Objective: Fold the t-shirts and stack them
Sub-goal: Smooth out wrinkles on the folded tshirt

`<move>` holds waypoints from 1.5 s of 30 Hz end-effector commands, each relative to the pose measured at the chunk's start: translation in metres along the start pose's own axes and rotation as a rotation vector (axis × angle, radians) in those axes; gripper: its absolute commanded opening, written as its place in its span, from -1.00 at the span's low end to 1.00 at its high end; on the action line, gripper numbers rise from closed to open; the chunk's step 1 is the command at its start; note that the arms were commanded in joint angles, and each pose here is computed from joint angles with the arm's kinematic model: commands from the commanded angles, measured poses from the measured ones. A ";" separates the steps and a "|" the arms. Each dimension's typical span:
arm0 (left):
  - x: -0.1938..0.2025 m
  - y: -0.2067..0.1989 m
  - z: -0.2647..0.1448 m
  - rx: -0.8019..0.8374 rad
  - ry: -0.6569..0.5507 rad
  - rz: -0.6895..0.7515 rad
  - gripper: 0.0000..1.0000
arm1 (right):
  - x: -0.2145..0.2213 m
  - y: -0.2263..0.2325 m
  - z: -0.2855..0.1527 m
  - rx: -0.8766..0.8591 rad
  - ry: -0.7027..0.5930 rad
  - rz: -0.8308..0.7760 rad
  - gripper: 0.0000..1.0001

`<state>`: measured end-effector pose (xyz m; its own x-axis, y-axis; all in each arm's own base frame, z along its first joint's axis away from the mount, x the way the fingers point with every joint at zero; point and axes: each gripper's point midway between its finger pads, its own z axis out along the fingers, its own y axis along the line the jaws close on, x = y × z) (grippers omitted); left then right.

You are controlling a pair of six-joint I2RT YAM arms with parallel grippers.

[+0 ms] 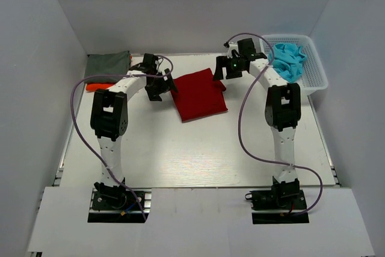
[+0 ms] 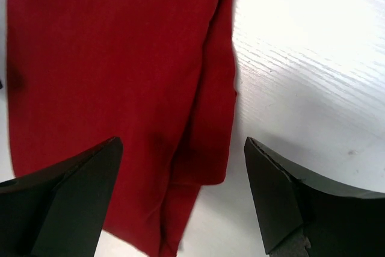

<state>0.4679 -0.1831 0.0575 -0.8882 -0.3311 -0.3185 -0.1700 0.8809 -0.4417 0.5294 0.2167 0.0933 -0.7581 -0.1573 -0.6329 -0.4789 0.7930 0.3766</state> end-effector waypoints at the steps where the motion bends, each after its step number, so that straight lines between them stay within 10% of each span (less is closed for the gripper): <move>1: -0.010 -0.012 -0.028 0.032 -0.053 0.019 0.98 | -0.004 0.006 0.010 -0.039 0.004 -0.068 0.75; 11: -0.008 -0.006 -0.028 0.001 -0.049 0.005 0.98 | 0.023 0.022 0.033 -0.151 0.069 0.007 0.41; 14: -0.004 -0.004 -0.026 -0.005 -0.041 0.002 0.98 | 0.015 0.033 0.023 -0.171 0.046 0.000 -0.03; 16: -0.003 -0.002 -0.024 -0.005 -0.041 0.002 0.98 | 0.012 0.034 0.017 -0.146 0.032 0.003 -0.95; 17: -0.003 -0.003 -0.024 -0.005 -0.041 -0.007 0.98 | 0.014 0.029 0.017 -0.115 0.035 0.009 -1.00; 37: 0.003 -0.006 -0.021 0.032 -0.027 -0.004 0.98 | 0.026 0.088 -0.019 -0.423 -0.008 0.281 -1.00; 45: 0.003 -0.002 -0.027 0.009 -0.026 0.011 0.98 | 0.067 0.046 0.002 -0.226 0.047 0.359 -0.22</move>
<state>0.4514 -0.1792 0.0401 -0.9001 -0.3364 -0.2767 -0.1992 0.8829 -0.4253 0.4413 0.2518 0.0609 -0.9401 0.0513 -0.3370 -0.2411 0.5988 0.7637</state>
